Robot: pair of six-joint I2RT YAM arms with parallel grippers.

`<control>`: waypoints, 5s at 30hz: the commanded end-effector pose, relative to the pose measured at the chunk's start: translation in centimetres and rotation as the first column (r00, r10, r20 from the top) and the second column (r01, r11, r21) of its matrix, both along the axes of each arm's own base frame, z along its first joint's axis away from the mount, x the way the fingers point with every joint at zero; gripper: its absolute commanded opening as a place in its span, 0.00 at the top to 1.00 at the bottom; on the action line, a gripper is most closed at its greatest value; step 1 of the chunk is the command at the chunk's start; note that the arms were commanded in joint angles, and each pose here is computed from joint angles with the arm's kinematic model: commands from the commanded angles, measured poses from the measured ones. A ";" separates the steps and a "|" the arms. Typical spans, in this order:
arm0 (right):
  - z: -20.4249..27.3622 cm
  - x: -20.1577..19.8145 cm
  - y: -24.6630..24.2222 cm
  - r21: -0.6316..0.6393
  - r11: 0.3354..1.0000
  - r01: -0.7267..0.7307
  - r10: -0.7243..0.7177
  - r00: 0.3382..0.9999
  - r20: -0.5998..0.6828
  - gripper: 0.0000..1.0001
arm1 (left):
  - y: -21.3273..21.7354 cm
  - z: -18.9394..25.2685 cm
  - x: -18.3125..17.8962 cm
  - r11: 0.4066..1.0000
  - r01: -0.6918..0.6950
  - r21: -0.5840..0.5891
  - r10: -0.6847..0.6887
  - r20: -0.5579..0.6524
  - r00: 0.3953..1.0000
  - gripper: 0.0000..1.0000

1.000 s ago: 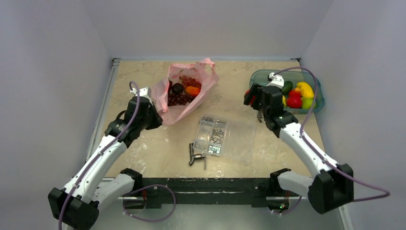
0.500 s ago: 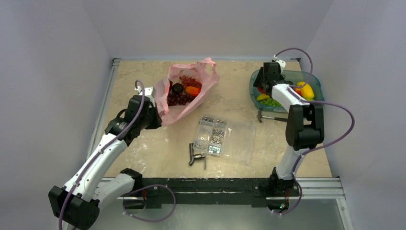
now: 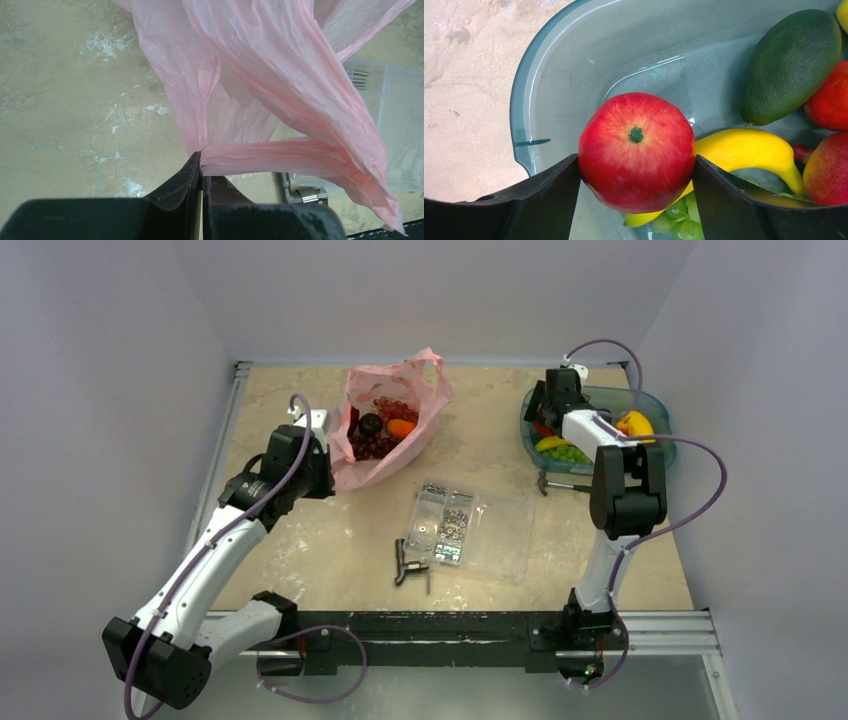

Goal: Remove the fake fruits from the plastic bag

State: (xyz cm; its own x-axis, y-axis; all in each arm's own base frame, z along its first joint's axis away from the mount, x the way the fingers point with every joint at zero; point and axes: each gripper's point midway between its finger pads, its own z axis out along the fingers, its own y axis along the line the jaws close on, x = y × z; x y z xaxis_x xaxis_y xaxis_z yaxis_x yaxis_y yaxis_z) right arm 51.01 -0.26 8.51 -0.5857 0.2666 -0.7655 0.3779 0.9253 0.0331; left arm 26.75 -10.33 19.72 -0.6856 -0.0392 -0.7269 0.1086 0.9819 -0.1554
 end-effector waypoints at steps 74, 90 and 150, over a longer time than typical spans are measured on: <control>5.6 -12.2 44.2 0.174 0.674 -0.718 0.623 0.679 0.389 0.61 | -0.6 -4.1 -1.9 0.999 0.045 -0.005 -0.045 -0.141 0.989 1.00; 2.2 -6.5 46.0 0.028 0.698 -0.716 0.670 0.666 0.327 0.07 | -0.4 -3.6 -1.8 0.999 0.038 0.003 -0.037 -0.120 0.992 1.00; 15.7 -10.8 41.7 0.097 0.656 -0.749 0.615 0.604 0.508 1.00 | -0.2 -3.4 -1.4 1.000 0.011 0.005 -0.010 -0.116 0.993 1.00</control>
State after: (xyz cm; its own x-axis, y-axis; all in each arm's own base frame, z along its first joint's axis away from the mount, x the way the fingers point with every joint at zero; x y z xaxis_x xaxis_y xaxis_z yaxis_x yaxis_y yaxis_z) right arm 40.86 42.09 18.63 -0.4121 0.0787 -0.9078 -0.4555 0.8451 0.2800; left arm 24.81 -10.73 14.86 -0.7985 -0.0052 -0.6019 0.1153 0.9801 -0.1614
